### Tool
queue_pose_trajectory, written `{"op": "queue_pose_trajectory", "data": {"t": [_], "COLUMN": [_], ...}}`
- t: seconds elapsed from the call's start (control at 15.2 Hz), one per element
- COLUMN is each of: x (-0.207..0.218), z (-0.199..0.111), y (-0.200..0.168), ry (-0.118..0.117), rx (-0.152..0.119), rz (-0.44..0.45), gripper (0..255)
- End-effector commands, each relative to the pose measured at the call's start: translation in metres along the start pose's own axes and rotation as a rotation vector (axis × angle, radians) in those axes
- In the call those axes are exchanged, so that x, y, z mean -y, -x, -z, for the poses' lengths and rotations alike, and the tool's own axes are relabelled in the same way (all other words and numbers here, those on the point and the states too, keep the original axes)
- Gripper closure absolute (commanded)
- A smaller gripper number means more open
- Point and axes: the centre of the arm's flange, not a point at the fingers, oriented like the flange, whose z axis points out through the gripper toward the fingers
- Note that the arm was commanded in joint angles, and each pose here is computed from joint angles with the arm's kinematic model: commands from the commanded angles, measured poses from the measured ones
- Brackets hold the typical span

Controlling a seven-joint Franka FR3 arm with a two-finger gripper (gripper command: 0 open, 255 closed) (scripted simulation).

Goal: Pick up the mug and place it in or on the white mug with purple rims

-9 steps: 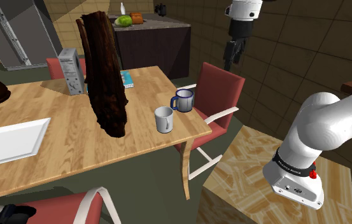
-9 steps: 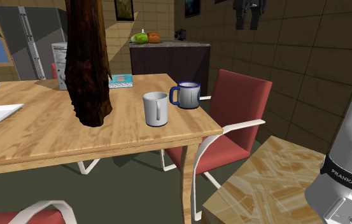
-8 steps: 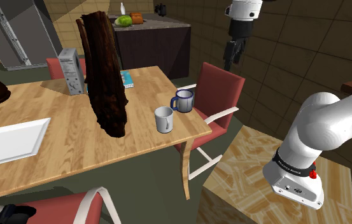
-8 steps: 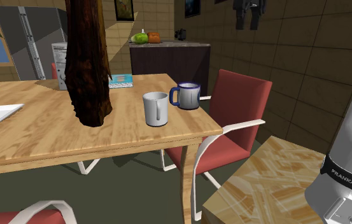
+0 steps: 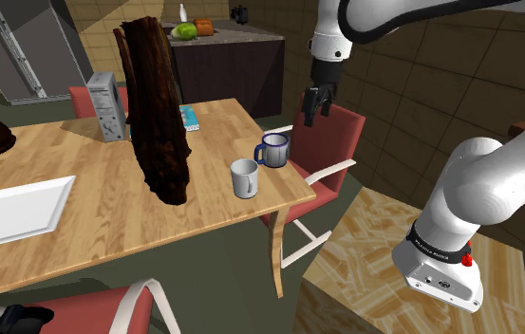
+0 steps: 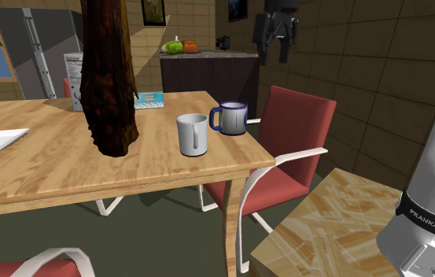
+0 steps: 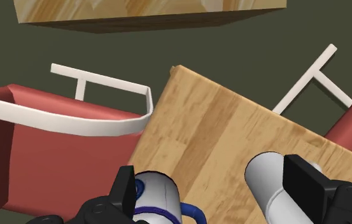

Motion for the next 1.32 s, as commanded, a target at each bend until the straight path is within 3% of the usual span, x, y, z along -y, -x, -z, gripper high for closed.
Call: {"op": "queue_pose_trajectory", "data": {"t": [0.0, 0.99, 1.25], "x": [0.012, 0.095, 0.096], "z": [-0.018, -0.144, -0.165], "y": [-0.017, -0.131, -0.132], "ry": [-0.006, -0.047, -0.047], "rx": [-0.007, -0.048, -0.048], "rz": [-0.010, -0.078, -0.078], "gripper": [0, 0, 0]}}
